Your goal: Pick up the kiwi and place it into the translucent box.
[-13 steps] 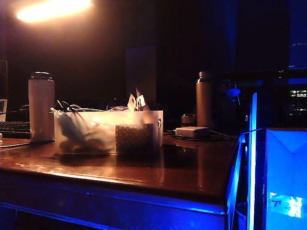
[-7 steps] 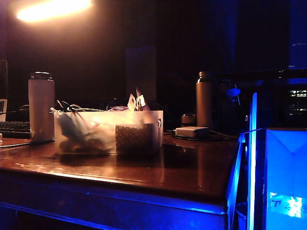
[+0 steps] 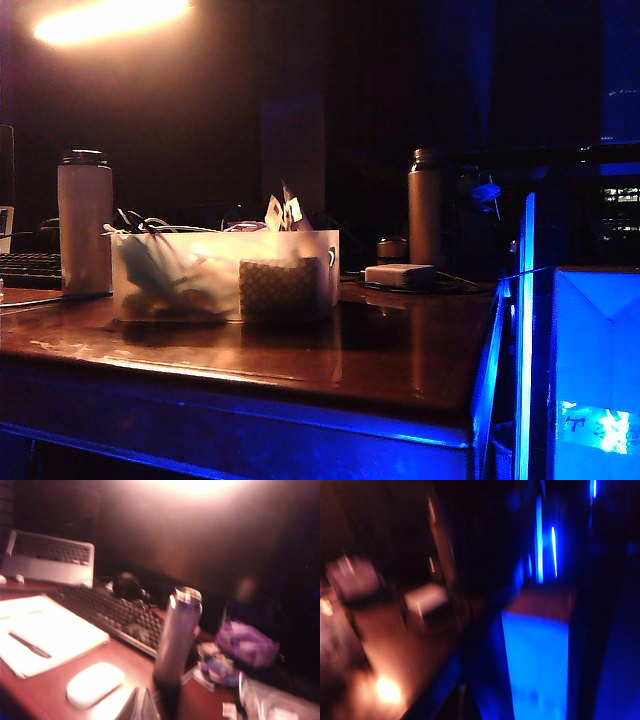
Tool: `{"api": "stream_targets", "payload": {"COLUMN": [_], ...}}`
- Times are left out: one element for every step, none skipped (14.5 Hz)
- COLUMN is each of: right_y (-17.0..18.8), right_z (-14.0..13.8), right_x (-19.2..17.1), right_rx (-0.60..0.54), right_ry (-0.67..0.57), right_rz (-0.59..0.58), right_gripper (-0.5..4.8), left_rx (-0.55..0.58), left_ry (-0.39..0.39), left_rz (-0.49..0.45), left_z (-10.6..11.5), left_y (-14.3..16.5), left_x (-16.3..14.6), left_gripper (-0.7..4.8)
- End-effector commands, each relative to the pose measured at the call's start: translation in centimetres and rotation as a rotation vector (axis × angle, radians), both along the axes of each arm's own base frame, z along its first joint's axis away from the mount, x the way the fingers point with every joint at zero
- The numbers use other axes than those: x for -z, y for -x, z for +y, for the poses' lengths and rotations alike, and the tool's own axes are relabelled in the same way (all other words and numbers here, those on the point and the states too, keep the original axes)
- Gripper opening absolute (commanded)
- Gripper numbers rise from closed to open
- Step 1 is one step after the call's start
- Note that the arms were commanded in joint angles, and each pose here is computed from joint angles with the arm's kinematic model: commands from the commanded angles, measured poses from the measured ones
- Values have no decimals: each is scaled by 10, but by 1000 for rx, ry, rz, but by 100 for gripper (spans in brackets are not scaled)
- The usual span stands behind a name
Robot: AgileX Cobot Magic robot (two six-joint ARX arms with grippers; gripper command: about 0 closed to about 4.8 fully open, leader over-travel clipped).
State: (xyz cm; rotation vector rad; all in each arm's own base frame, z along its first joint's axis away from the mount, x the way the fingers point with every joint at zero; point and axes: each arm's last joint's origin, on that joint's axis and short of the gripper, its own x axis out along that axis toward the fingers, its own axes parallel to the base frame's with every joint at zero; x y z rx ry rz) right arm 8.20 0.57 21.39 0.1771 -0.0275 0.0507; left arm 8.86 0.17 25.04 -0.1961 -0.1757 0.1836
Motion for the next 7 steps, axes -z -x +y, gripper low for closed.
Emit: {"api": "stream_targets", "payload": {"right_y": [0,-6,-16,-26,-41,-55,-72], "right_z": [-2,-2,-1,0,2,3,5], "right_x": [-43,-59,-76,-91,-109,-124,-136], "right_rx": [71,71,71,65,55,42,18], "right_ry": [-11,1,30,45,48,62,88], "right_rz": [-44,-37,-32,-30,-29,-33,-12], "right_gripper": [-1,-1,-1,-1,-1,-1,-1], "left_rx": [25,75,143,212,267,309,341], "left_ry": [-119,-173,-214,-230,-233,-244,-243], "left_rz": [60,84,121,180,260,339,403], "left_z": [-3,-5,-8,-11,-14,-16,-17], "left_y": [-26,-41,-58,-75,-91,-106,-123], "left_x": [-55,-76,-98,-116,-131,-142,-149], "left_gripper": [-6,-6,-5,-6,-5,-5,-6]}}
